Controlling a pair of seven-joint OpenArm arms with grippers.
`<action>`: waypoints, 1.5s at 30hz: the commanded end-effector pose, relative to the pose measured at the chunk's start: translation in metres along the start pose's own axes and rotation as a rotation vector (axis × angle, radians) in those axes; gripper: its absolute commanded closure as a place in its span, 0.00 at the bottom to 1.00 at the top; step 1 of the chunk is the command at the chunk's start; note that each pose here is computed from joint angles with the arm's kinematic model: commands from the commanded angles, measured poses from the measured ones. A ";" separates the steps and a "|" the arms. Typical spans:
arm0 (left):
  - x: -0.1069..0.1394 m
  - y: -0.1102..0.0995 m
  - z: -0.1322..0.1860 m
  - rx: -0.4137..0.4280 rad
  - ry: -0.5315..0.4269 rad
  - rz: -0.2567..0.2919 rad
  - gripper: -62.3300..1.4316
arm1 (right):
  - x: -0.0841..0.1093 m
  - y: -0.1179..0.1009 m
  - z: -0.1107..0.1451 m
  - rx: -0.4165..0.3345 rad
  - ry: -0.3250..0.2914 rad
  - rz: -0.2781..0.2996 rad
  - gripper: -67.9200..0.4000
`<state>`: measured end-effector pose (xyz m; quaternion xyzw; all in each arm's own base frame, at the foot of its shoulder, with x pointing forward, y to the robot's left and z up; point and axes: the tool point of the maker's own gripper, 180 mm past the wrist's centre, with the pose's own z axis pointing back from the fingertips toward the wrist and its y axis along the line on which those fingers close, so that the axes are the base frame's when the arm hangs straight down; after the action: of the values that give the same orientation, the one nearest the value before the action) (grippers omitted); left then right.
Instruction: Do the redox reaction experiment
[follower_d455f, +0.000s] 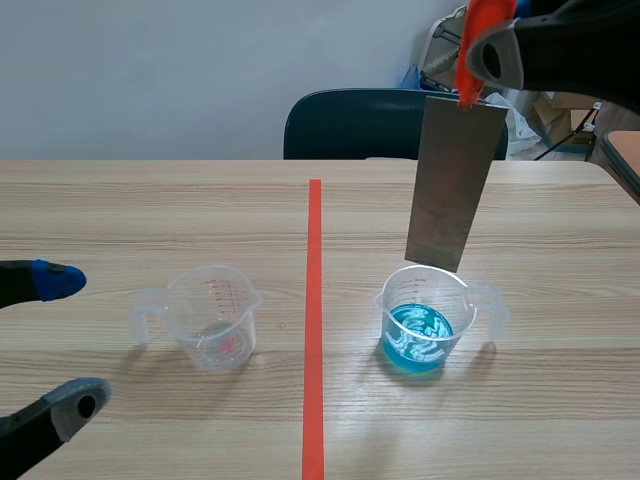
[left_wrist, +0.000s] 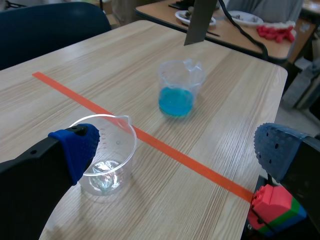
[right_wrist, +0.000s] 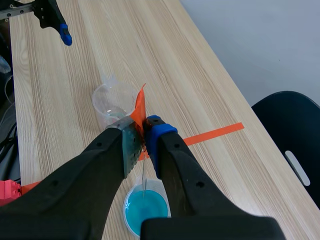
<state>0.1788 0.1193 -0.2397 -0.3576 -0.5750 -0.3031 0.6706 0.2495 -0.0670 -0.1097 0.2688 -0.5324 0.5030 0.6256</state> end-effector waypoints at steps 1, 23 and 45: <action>0.007 0.004 0.001 0.025 -0.049 0.010 0.00 | 0.008 0.000 0.002 0.007 -0.021 0.018 0.99; -0.010 0.036 0.039 0.261 -0.147 0.017 0.00 | 0.008 0.000 0.002 0.007 -0.022 0.018 0.99; -0.004 0.046 0.038 0.276 -0.147 -0.041 0.00 | 0.008 0.000 0.002 0.007 -0.022 0.018 0.99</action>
<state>0.1958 0.1805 -0.2517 -0.2619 -0.6593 -0.2146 0.6714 0.2495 -0.0670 -0.1097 0.2688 -0.5324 0.5030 0.6256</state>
